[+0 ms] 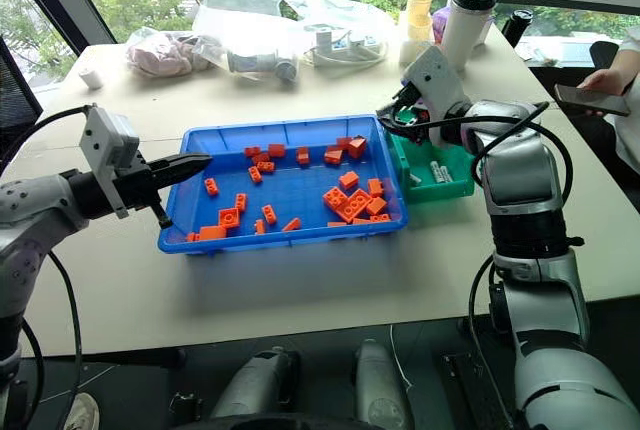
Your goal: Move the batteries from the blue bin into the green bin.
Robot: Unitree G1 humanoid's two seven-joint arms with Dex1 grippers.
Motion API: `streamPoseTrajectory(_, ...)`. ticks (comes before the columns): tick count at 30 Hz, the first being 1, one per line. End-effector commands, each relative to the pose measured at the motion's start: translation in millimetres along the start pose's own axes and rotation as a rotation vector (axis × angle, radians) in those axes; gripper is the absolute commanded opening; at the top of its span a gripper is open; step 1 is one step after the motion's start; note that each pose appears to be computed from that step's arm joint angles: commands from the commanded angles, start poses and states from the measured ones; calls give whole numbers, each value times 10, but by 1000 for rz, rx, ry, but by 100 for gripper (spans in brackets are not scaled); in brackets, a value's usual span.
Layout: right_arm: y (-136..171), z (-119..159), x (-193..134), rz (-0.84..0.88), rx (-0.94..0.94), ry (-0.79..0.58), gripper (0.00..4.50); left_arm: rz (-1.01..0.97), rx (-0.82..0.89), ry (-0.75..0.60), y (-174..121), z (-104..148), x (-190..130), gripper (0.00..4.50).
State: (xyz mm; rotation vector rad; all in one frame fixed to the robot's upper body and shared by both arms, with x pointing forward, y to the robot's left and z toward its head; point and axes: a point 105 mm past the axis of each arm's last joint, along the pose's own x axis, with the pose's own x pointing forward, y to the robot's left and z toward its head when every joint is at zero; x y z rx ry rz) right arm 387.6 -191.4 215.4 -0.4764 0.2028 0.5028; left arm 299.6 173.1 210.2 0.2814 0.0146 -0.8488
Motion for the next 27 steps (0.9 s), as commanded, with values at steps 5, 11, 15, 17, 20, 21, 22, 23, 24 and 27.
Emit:
streamPoseTrajectory(5, -192, -172, -115, -126, 8, 35, 214, -40, 51, -48, 33, 117, 156, 0)
streamPoseTrajectory(11, -229, 17, -164, -134, 6, -23, 448, -60, 56, -56, 27, 145, 172, 0)
streamPoseTrajectory(15, -279, 148, -235, -132, -30, -52, 448, -45, 61, -57, 47, 152, 160, 0)
streamPoseTrajectory(17, -263, 235, -282, -110, -59, -74, 448, -44, 57, -60, 49, 166, 141, 0)
streamPoseTrajectory(20, -16, 411, -354, 33, -69, -145, 448, -47, 55, -41, 35, 137, 94, 0)
streamPoseTrajectory(21, 105, 422, -380, 100, -85, -157, 448, -47, 50, -38, 29, 130, 79, 0)
streamPoseTrajectory(22, 213, 405, -409, 159, -120, -159, 448, -44, 41, -35, 30, 119, 65, 0)
streamPoseTrajectory(23, 315, 366, -444, 218, -162, -155, 448, -39, 39, -27, 36, 104, 49, 0)
streamPoseTrajectory(24, 393, 331, -481, 266, -189, -151, 448, -36, 39, -21, 32, 91, 33, 0)
streamPoseTrajectory(27, 478, 275, -501, 317, -197, -132, 448, -48, 26, -18, 4, 78, -6, 0)
